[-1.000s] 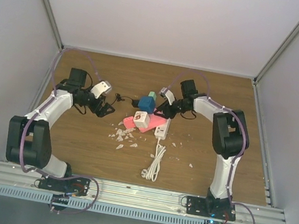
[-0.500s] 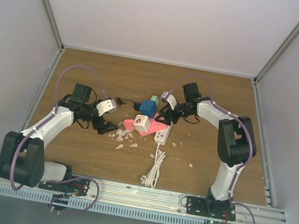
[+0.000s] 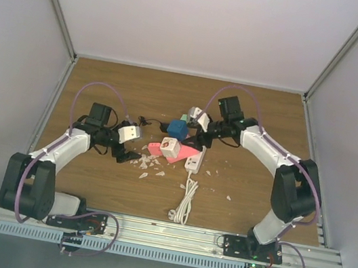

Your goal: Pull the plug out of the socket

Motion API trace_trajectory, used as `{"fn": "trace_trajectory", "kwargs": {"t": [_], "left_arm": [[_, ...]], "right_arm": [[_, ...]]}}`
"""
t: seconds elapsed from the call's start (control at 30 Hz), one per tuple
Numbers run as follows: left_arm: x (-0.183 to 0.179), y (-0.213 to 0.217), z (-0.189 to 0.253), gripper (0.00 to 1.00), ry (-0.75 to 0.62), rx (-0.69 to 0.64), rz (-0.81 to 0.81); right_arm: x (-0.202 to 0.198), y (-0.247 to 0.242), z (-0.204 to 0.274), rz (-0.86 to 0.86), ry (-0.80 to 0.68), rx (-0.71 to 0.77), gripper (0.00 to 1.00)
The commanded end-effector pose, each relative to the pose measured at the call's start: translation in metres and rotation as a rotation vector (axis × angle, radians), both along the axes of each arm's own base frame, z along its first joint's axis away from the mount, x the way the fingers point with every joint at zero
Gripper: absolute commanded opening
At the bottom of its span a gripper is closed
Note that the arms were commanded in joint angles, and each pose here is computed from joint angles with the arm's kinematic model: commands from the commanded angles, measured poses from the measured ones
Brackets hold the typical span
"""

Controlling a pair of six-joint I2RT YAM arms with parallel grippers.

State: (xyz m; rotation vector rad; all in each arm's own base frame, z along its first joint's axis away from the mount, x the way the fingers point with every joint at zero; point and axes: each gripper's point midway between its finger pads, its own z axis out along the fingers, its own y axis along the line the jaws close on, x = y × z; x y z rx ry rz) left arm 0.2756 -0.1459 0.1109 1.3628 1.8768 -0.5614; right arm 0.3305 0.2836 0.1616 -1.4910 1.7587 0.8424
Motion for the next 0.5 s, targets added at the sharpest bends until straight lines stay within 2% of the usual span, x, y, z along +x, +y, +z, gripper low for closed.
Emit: {"fn": "trace_trajectory", "kwargs": {"t": [0.0, 0.47], "left_arm": [[0.013, -0.010, 0.001, 0.95, -0.080, -0.011, -0.058], [0.036, -0.031, -0.020, 0.80, -0.067, 0.032, -0.151]], "right_arm": [[-0.023, 0.021, -0.005, 0.043, -0.074, -0.055, 0.80], [-0.013, 0.045, -0.038, 0.009, -0.118, -0.164, 0.80]]}}
